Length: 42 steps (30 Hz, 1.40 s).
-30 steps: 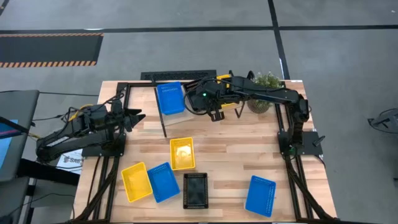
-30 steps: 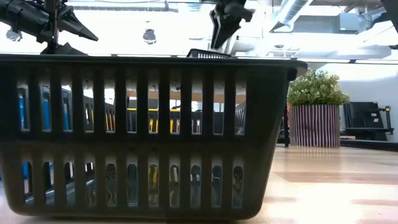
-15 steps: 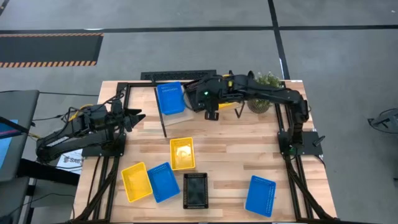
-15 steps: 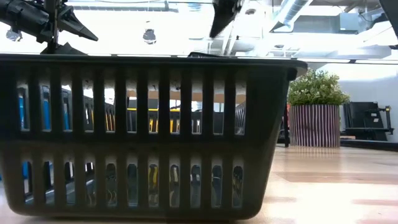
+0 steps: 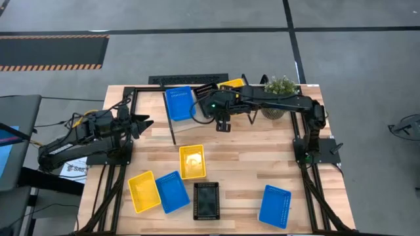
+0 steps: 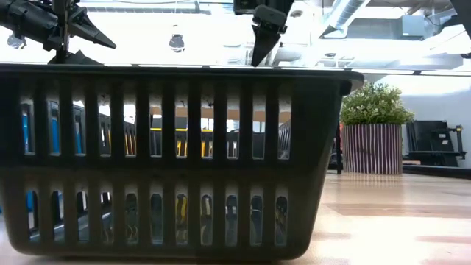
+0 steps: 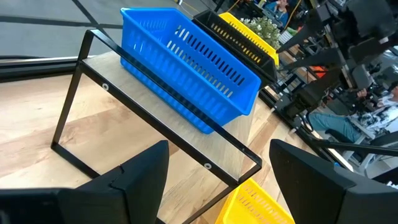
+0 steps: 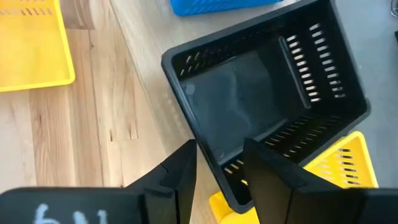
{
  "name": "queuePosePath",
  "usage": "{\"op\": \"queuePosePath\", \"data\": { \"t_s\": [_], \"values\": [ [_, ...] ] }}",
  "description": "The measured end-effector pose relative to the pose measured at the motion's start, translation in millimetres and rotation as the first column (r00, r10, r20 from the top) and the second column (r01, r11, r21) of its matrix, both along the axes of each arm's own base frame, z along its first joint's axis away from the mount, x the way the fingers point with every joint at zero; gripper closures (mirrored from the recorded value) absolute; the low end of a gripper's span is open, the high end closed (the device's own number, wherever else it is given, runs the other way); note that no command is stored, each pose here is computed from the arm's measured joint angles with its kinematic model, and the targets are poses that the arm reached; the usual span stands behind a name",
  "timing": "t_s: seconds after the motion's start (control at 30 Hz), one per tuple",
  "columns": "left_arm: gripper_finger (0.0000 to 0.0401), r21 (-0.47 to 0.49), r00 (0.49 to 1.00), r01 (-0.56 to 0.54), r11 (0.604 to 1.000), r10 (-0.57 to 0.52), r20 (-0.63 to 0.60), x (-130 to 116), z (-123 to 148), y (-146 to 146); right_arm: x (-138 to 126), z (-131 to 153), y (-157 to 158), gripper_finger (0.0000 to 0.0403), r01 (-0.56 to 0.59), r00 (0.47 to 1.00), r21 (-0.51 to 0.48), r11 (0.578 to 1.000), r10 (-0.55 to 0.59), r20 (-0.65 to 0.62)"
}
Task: Stack baskets on shelf by color
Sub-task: Stack the top black bin on the black bin on the shelf, then stack the right blue bin on the blue bin on the shelf
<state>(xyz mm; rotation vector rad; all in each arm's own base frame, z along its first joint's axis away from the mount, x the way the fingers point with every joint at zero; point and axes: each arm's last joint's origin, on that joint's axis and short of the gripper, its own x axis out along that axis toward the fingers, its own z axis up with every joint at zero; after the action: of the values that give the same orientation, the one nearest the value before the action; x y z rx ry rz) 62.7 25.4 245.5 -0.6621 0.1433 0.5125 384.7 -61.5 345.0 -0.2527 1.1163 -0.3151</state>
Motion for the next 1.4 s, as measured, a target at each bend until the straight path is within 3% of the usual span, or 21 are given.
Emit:
{"op": "queuePosePath", "data": {
  "t_s": [0.23,0.37,0.47,0.57,0.7,0.83,0.93,1.13,1.27,1.4],
  "values": [
    [0.0136,0.000,1.000,0.000,1.000,0.000,0.000,0,0,0,0,1,-2,0.0255,-0.009,1.000,-0.007,1.000,0.009,-0.001],
    [0.0136,0.000,1.000,0.000,1.000,0.000,0.000,0,0,0,-7,18,6,0.0254,-0.016,1.000,-0.003,1.000,0.016,0.024],
    [0.0136,0.000,1.000,0.000,1.000,0.000,0.000,0,0,0,-19,32,18,0.0255,0.033,0.999,0.040,0.999,-0.034,0.027],
    [0.0136,-0.006,1.000,0.005,1.000,-0.006,-0.011,0,-1,0,-34,33,35,0.0257,0.124,0.992,0.152,0.981,-0.118,-0.048],
    [0.0136,-0.014,0.999,0.006,1.000,-0.007,-0.033,-1,-3,-1,-50,21,70,0.0254,0.309,0.945,0.256,0.916,-0.265,-0.194],
    [0.0136,-0.027,0.998,0.030,0.999,-0.031,-0.056,-1,-6,-1,-61,3,128,0.0242,0.295,0.950,0.341,0.893,-0.234,-0.208],
    [0.0136,-0.030,0.997,0.033,0.999,-0.035,-0.069,-2,-7,-2,-79,-18,173,0.0229,0.369,0.913,0.334,0.867,-0.272,-0.303],
    [0.0136,-0.028,0.997,0.033,0.999,-0.035,-0.072,-2,-7,-2,-112,-50,255,0.0190,0.497,0.858,0.451,0.741,-0.341,-0.385],
    [0.0136,-0.028,0.997,0.033,0.999,-0.035,-0.071,-2,-7,-2,-131,-58,304,0.0167,0.508,0.861,0.581,0.636,-0.365,-0.353],
    [0.0136,-0.028,0.997,0.032,0.999,-0.034,-0.071,-2,-7,-2,-155,-70,333,0.0161,0.560,0.823,0.614,0.556,-0.461,-0.332]
  ]
}}
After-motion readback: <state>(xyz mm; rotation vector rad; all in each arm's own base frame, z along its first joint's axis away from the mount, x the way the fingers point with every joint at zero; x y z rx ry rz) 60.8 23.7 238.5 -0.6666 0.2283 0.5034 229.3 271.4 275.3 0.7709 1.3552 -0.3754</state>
